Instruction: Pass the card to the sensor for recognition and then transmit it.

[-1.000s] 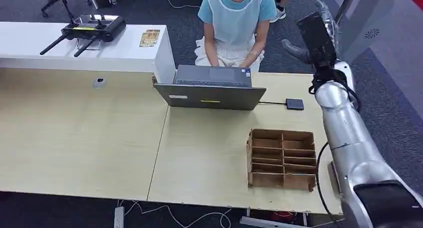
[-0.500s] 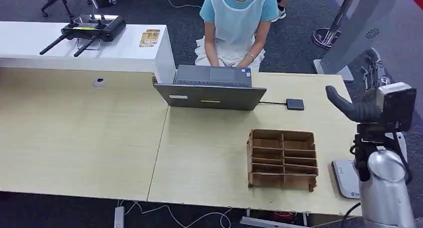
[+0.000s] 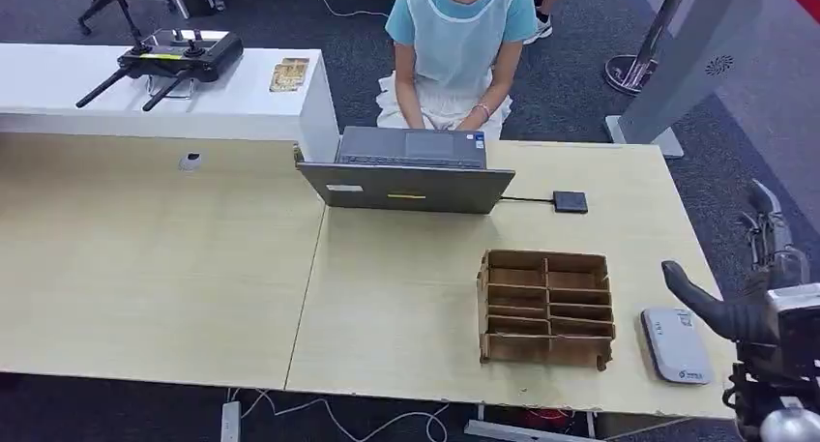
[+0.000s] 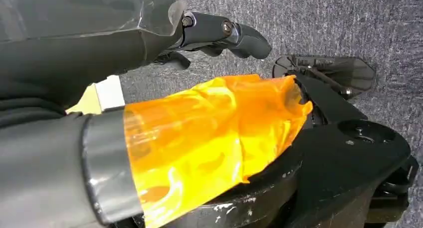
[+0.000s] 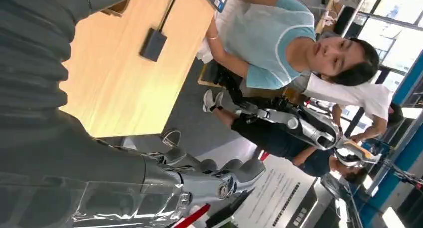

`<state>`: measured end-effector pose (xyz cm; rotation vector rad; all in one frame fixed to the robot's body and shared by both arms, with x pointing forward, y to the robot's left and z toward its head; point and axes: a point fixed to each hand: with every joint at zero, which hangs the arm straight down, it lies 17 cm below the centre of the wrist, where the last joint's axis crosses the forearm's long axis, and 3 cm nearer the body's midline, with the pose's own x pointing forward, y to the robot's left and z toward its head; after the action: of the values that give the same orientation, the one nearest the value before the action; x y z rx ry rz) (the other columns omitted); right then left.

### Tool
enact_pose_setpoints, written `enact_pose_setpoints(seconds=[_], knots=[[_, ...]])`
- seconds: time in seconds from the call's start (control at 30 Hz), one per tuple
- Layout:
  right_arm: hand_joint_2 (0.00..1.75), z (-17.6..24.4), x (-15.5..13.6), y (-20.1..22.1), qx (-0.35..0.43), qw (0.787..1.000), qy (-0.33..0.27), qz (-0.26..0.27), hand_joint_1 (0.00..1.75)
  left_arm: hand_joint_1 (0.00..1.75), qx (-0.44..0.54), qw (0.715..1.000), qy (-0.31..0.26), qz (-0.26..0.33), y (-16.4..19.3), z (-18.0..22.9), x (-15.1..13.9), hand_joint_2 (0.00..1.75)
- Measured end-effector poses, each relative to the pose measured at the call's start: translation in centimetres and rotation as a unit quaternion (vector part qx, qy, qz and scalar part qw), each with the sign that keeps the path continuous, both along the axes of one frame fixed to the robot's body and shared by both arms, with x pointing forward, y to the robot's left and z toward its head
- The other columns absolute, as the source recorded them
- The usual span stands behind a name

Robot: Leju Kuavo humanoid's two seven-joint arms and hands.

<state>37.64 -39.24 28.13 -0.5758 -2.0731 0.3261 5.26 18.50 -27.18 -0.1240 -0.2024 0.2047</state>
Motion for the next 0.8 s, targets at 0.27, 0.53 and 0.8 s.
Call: enact_pose_setpoints(seconds=[0.27, 0.53, 0.8], knots=[[1.75, -3.8, -3.2, -0.3, -0.171, 0.977, 0.036, -0.125, 0.00, 0.00, 0.001, 1.000, 0.008, -0.001, 0.0, -0.1, -0.3, 0.00], [1.75, -6.0, -5.8, 0.2, -0.293, 0.934, 0.052, -0.197, 0.00, 0.00, -0.003, 1.000, 0.016, -0.010, -0.2, -0.1, -0.6, 0.00], [1.75, -6.9, -6.6, 0.9, -0.397, 0.887, 0.059, -0.227, 0.00, 0.00, 0.001, 1.000, 0.016, -0.015, 0.3, -0.2, -0.5, 0.00]])
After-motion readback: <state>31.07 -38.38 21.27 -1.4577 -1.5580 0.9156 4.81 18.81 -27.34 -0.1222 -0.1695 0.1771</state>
